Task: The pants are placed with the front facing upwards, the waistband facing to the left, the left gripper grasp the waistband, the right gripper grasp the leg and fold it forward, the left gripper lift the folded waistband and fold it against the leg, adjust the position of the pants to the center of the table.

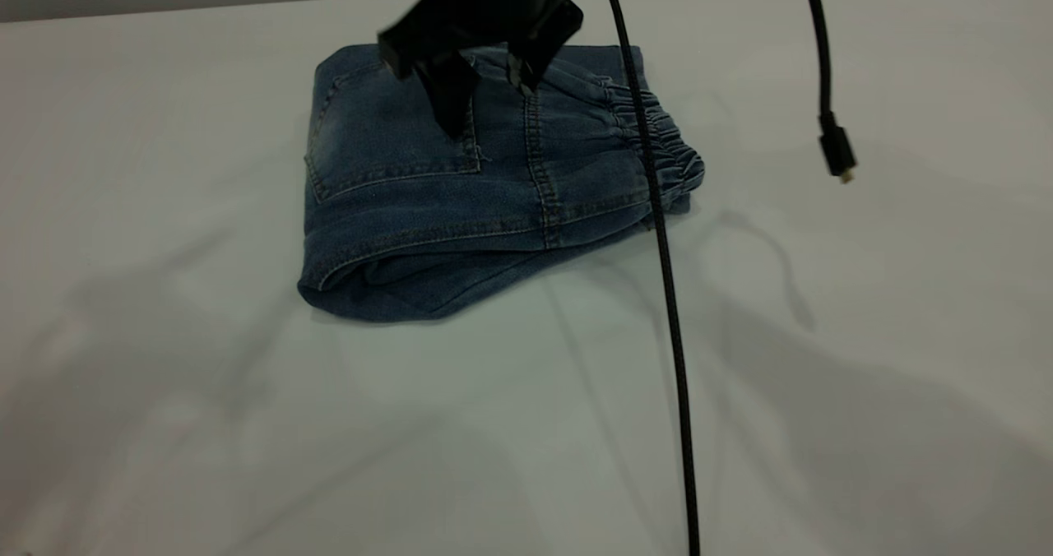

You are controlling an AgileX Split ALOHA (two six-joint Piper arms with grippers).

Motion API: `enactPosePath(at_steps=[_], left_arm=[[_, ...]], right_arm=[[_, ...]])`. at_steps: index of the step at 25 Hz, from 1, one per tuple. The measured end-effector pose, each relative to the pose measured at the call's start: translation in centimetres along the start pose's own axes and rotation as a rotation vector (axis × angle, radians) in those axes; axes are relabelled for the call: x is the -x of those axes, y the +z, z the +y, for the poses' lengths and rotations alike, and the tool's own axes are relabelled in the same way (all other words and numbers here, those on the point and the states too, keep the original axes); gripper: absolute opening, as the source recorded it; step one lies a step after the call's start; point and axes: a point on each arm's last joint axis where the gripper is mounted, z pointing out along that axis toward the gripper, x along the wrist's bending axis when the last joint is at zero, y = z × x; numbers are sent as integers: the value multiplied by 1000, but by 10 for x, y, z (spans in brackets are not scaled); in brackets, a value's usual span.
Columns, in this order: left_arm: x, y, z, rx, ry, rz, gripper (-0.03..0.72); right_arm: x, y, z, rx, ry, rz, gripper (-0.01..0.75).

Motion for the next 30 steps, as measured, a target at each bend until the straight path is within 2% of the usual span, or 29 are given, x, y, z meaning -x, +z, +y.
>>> enactPosePath(at_steps=[8,18,26,30], left_arm=[[3,0,-1,-12,-35,-28,560],[4,0,-2,-23,-42,-48,550],[5,0,-3,-34,-41,-56,549],[5,0,-3,-32,-41,-56,549]], right_arm=[[0,43,-21,-132,82,-1,479],[-1,42,-41,-351,269,-35,479],[-7,36,-41,-371,371,14,479],[-3,2,-28,-299,331,-14,477]])
